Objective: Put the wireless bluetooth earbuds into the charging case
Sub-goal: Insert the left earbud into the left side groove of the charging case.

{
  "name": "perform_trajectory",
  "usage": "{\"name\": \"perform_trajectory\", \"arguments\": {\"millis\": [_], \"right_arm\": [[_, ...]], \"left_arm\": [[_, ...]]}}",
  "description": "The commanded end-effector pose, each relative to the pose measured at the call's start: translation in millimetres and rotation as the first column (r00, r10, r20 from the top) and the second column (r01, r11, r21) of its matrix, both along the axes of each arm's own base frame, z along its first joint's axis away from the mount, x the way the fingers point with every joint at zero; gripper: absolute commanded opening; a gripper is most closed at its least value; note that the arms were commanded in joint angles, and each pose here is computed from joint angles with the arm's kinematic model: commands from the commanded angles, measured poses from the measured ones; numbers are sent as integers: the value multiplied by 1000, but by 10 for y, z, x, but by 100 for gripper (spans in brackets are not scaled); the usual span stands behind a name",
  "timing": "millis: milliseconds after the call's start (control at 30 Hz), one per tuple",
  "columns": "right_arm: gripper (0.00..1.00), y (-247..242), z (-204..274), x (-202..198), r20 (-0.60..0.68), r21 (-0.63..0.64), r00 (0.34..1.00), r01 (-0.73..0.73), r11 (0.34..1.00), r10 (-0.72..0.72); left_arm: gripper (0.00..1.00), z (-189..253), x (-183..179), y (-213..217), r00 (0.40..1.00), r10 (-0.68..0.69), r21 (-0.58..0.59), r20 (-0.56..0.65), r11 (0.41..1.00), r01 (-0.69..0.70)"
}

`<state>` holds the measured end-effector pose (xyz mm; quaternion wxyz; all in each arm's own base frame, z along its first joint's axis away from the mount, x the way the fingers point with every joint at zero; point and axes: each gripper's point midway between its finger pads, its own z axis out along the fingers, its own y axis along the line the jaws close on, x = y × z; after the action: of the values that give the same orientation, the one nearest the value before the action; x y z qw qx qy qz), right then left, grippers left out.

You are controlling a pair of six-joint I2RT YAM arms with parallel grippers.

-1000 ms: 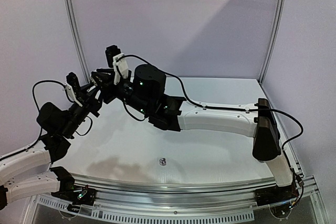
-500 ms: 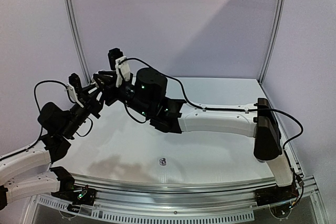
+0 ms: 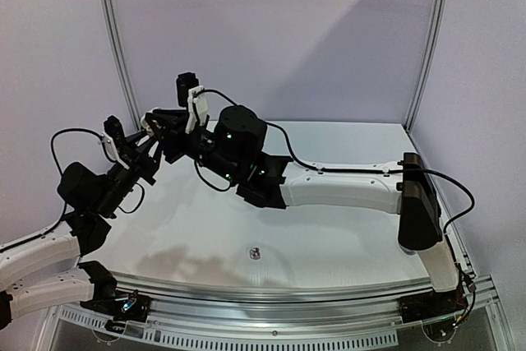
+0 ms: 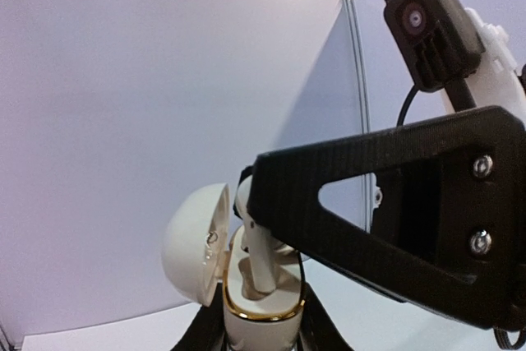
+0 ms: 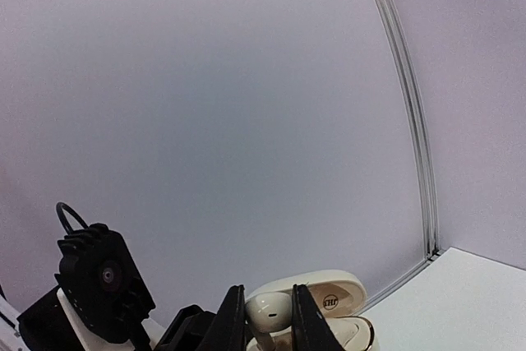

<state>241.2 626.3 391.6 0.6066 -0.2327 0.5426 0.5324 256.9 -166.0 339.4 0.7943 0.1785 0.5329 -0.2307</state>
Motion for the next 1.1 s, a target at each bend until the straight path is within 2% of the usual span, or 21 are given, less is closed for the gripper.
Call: {"name": "perform_trajectory", "arguments": {"millis": [0,133,367,600,1067], "right_arm": [[0,6,-84,-35,-41,-12,999,-35,999,35],[0,6,-49,-61,-42,1,998,-39,999,39],[0,111,-127,-117,22,-63,1000,-15,998,16],[0,204,-64,-196,88,-93,996,-21,995,29],[0,215,-286,-150,69,-148,998,4,989,7]], "left_arm": [[0,260,-103,123,986,58,-12,159,998,-57],[0,268,-118,128,981,66,-2,181,998,-67],[0,272,-130,112,980,60,7,188,998,-63],[0,219,-95,100,988,50,2,146,999,-51],[0,245,-99,101,988,46,-8,147,999,-46]]}}
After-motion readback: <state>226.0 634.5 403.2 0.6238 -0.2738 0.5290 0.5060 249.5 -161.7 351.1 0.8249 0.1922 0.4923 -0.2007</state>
